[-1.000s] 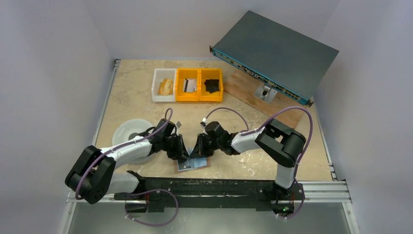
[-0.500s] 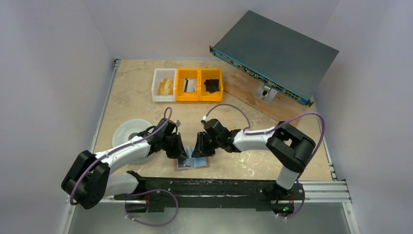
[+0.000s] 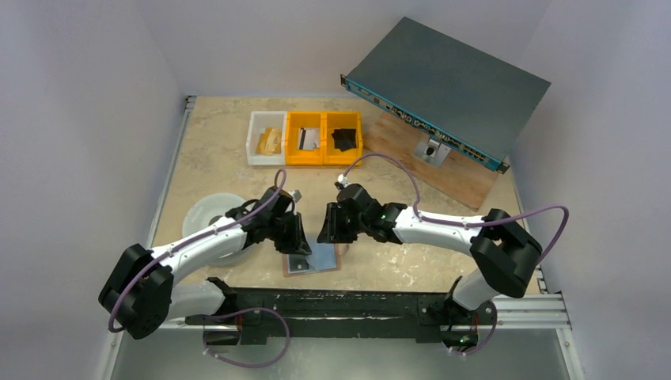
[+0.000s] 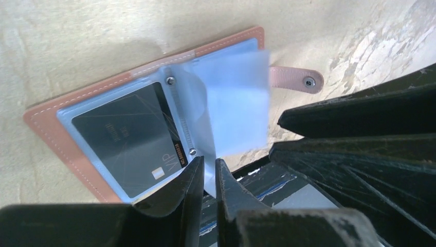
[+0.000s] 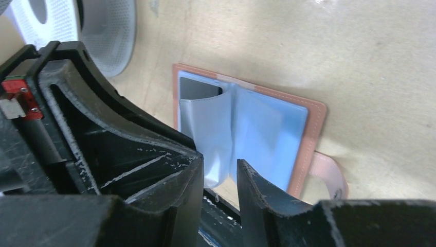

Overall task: Take the credit cards out of the card holder
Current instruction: Remove the credit card from the card holder.

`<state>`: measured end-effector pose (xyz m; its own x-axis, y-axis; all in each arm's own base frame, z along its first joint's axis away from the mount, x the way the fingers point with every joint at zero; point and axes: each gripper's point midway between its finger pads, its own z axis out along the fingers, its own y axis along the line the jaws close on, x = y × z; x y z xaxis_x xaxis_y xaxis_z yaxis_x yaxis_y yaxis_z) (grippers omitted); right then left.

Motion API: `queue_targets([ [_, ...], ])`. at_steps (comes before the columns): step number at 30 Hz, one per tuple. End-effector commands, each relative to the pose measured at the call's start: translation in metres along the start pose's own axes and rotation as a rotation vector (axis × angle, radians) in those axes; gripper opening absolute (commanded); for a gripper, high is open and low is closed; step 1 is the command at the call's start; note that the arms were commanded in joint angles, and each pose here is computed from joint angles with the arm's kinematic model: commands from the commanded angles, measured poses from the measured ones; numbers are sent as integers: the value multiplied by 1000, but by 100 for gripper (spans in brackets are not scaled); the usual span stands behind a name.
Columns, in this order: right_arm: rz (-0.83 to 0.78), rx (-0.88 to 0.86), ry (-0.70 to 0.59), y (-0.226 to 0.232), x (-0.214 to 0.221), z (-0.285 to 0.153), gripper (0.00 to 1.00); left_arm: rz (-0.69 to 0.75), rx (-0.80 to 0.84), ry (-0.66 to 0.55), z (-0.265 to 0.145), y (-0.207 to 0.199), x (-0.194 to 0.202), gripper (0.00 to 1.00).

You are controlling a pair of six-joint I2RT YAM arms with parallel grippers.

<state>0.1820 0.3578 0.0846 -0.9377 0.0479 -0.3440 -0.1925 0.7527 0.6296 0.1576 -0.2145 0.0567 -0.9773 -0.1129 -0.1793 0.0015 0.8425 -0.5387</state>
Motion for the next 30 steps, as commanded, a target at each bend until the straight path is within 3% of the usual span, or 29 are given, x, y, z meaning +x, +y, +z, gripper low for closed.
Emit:
queue_targets([
  [1,-13,58,-49,-11,-6,-11,30,39,55,-20,0,-28,-11,16],
  [4,-11,79,-61,-17,-6,-15,30,54,67,-15,3,-38,-12,24],
  [21,12,147,-122,-34,-8,-39,30,77,197,42,33,-82,-21,40],
  [30,-8,150,-144,-30,-16,-44,30,104,224,-2,18,-95,-32,53],
])
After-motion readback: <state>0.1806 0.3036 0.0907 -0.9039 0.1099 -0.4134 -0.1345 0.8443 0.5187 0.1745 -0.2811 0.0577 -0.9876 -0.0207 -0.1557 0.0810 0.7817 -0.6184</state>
